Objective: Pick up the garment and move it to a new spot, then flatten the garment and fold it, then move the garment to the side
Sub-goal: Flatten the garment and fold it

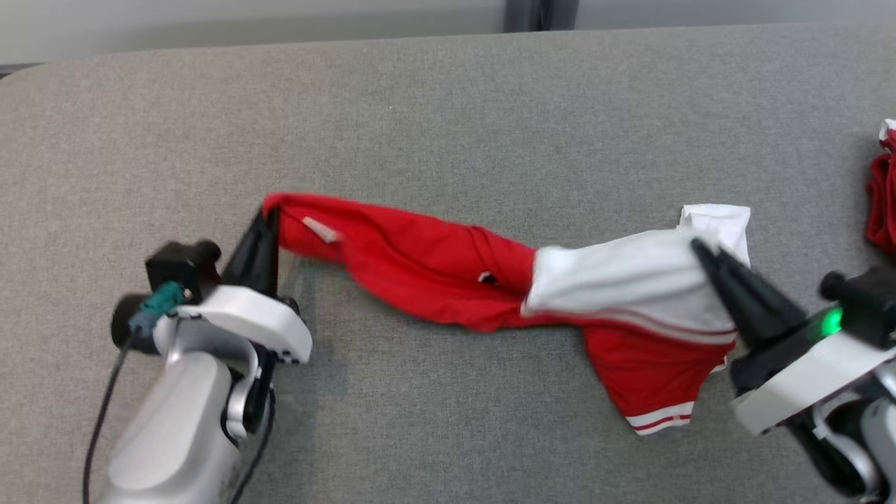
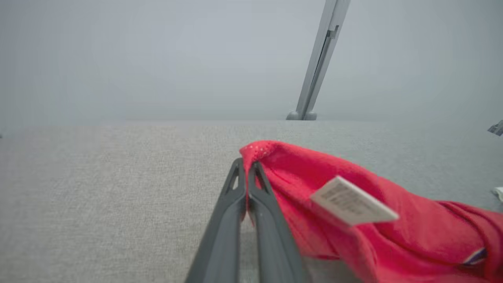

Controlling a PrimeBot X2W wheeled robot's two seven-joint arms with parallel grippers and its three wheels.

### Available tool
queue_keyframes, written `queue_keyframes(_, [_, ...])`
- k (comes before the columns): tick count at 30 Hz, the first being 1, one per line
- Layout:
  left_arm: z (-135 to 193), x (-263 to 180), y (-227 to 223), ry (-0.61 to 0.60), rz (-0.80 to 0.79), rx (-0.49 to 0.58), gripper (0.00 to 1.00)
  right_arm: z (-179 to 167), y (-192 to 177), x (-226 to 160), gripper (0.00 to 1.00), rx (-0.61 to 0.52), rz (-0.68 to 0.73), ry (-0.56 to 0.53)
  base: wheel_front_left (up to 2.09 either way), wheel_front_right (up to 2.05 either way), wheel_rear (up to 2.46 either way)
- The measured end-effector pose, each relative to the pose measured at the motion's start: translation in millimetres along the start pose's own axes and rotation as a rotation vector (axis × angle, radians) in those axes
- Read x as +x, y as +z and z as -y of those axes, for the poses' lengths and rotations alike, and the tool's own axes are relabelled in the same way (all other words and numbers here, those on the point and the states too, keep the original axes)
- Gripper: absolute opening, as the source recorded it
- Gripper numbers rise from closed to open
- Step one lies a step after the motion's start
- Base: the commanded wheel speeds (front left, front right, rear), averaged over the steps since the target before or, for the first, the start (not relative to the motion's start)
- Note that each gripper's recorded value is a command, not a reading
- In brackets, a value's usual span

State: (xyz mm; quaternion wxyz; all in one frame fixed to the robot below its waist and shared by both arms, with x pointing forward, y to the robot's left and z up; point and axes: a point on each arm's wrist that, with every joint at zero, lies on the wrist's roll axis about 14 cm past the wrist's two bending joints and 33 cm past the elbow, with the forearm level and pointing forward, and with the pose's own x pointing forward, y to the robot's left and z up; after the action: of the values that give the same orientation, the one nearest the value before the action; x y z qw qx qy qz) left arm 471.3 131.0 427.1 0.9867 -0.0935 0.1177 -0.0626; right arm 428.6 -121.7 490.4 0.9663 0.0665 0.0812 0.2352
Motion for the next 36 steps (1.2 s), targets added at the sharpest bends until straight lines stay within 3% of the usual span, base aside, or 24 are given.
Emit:
queue_keyframes(11, [22, 2, 144, -0.103, 0.346, 0.147, 0.00, 43, 128, -8, 0.00, -0.212, 0.350, -0.103, 0.00, 0.00, 0.00])
queue_keyframes(19, [43, -14, 246, -0.151, 0.525, 0.201, 0.00, 40, 238, -25, 0.00, -0.370, 0.607, -0.110, 0.00, 0.00, 0.00])
queue_keyframes(28, [65, -34, 340, -0.190, 0.654, 0.248, 0.00, 40, 339, -56, 0.00, -0.461, 0.827, -0.134, 0.00, 0.00, 0.00])
queue_keyframes(36, [74, -17, 352, -0.230, 0.634, 0.240, 0.00, 54, 356, -37, 0.00, -0.403, 0.800, -0.127, 0.00, 0.00, 0.00])
